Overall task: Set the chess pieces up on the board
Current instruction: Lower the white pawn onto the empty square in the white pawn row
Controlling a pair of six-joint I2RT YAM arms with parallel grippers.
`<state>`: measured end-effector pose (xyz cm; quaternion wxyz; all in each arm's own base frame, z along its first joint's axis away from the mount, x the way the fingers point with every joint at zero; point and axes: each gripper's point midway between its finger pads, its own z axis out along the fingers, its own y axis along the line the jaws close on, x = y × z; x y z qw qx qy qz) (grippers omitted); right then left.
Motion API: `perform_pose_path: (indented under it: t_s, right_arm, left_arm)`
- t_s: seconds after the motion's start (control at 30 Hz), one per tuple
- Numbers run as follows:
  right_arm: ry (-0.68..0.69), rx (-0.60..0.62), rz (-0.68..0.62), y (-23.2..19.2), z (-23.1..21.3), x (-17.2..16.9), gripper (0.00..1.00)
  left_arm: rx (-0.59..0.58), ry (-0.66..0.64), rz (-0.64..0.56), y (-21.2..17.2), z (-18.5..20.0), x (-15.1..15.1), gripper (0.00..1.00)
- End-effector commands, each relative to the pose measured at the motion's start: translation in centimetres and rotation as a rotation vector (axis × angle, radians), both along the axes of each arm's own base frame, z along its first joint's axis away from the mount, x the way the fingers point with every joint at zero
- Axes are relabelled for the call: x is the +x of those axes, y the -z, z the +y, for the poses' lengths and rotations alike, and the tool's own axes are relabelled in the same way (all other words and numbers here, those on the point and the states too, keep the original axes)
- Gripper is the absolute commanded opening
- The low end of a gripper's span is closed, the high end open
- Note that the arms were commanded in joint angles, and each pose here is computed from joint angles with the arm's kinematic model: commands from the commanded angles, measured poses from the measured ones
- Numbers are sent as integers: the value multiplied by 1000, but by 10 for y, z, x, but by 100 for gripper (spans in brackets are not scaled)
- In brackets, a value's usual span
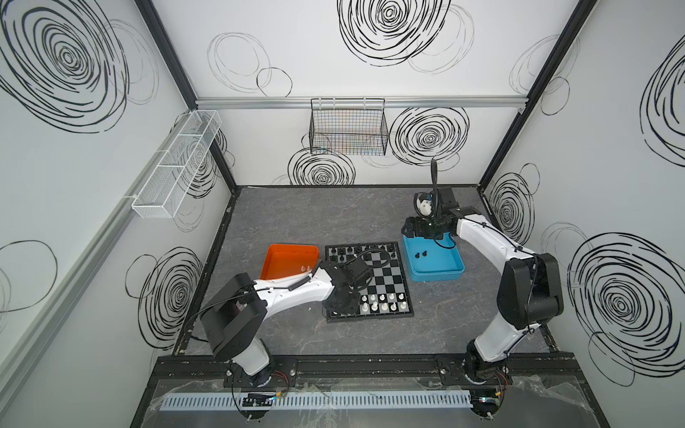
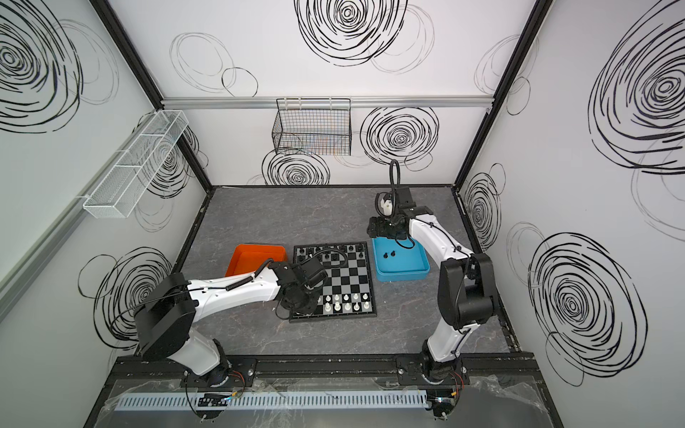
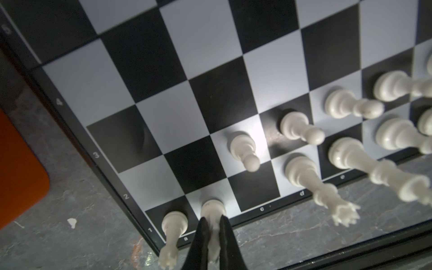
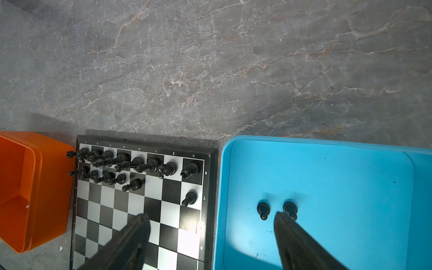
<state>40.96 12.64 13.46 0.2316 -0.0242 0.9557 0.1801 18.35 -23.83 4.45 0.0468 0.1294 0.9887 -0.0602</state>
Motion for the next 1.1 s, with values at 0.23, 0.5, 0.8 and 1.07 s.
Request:
perform_pose_path:
  t_s: [0.23, 0.5, 0.8, 1.07]
  right_arm:
    - [-4, 0, -29, -6, -2, 2, 87]
    - [-4, 0, -26, -5, -2, 2, 87]
    - [-6, 1, -25, -5, -1, 2, 87]
    - [-7, 3, -25, -5, -1, 2, 87]
  left_arm:
    - [10, 8, -17, 2, -1, 3, 13]
    - [2, 20, -27, 1, -4, 4, 13]
    - [13, 21, -29, 1, -3, 4, 13]
    - [26, 22, -36, 1, -1, 6, 14]
